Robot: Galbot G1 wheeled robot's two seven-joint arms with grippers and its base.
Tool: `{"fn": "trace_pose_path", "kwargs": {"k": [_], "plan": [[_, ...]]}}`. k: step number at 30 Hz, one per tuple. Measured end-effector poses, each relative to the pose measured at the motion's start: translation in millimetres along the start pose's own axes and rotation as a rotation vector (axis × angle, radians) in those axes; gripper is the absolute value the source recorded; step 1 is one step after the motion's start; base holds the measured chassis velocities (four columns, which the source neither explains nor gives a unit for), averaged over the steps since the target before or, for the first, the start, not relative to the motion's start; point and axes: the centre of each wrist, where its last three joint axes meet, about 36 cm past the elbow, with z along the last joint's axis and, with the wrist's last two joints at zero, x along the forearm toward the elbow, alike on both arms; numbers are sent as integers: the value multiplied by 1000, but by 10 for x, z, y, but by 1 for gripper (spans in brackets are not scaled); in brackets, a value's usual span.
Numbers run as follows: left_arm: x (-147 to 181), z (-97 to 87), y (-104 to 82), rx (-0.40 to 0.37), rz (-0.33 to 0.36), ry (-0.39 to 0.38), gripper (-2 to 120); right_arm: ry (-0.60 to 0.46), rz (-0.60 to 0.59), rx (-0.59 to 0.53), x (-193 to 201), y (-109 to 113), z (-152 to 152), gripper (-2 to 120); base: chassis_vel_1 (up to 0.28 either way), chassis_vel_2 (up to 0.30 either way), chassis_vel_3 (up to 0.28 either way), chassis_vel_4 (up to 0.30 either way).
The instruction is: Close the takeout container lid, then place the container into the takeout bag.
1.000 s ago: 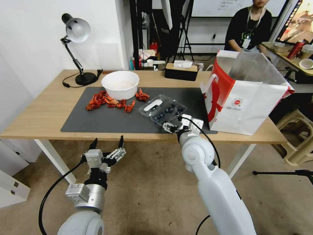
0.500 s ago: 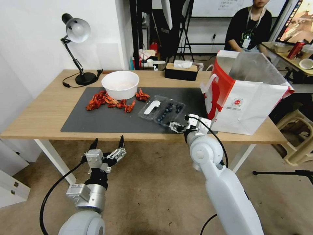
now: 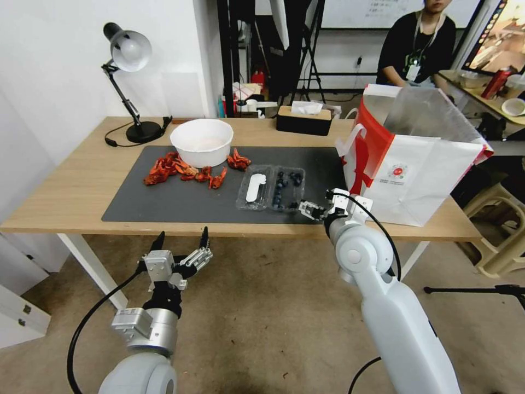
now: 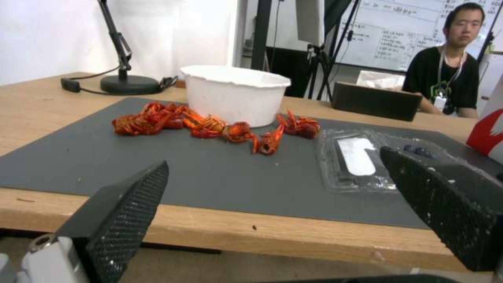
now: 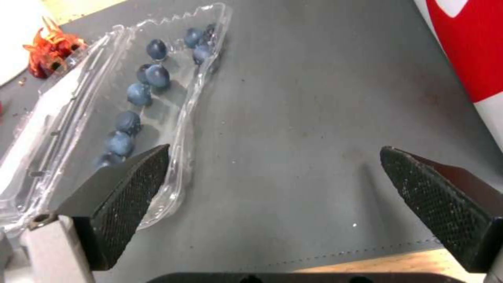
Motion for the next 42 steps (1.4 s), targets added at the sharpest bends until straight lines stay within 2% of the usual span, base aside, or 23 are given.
{"fn": "trace_pose_path", "kwargs": {"k": [4, 8, 9, 10, 11, 12, 13, 16, 17, 20, 21, 24, 32, 35, 36, 38, 42], "plan": [[0, 0, 0, 0, 0, 0, 100, -29, -31, -22, 40, -2, 3, 100, 0, 0, 0, 0], [-1, 3, 2, 0, -1, 1, 100, -122, -134, -76, 155, -22, 38, 100, 0, 0, 0, 0], [-4, 6, 3, 1, -1, 1, 100, -185, -190, -81, 232, -36, 88, 100, 0, 0, 0, 0], [-4, 6, 3, 1, -1, 1, 100, -185, -190, -81, 232, -36, 88, 100, 0, 0, 0, 0], [-8, 9, 4, 3, -1, 1, 100, -263, -231, -64, 312, -56, 152, 100, 0, 0, 0, 0], [-11, 14, 5, 4, -2, 2, 100, -308, -254, -46, 362, -78, 195, 100, 0, 0, 0, 0], [-11, 14, 5, 4, -2, 2, 100, -308, -254, -46, 362, -78, 195, 100, 0, 0, 0, 0], [-16, 38, 7, 8, -2, 3, 100, -455, -333, 43, 602, -232, 385, 100, 0, 0, 0, 0], [-16, 38, 7, 8, -2, 3, 100, -455, -333, 43, 602, -232, 385, 100, 0, 0, 0, 0], [-35, 64, 21, 9, 3, -3, 100, -575, -367, 153, 834, -409, 615, 100, 0, 0, 0, 0], [-35, 64, 21, 9, 3, -3, 100, -575, -367, 153, 834, -409, 615, 100, 0, 0, 0, 0], [-48, 82, 38, 8, 9, -2, 100, -676, -348, 228, 1002, -508, 779, 100, 0, 0, 0, 0], [-52, 112, 48, 6, 9, -7, 100, -721, -269, 315, 1095, -651, 1196, 100, 0, 0, 0, 0], [-51, 127, 52, 5, 12, -8, 100, -706, -214, 346, 1154, -707, 1606, 100, 0, 0, 0, 0], [-51, 127, 52, 5, 12, -8, 100, -706, -214, 346, 1154, -707, 1606, 100, 0, 0, 0, 0], [-54, 140, 55, 2, 15, -7, 100, -683, -192, 343, 1199, -703, 1850, 100, 0, 0, 0, 0], [-57, 151, 61, -1, 19, -7, 100, -673, -164, 324, 1193, -676, 1998, 100, 0, 0, 0, 0]]}}
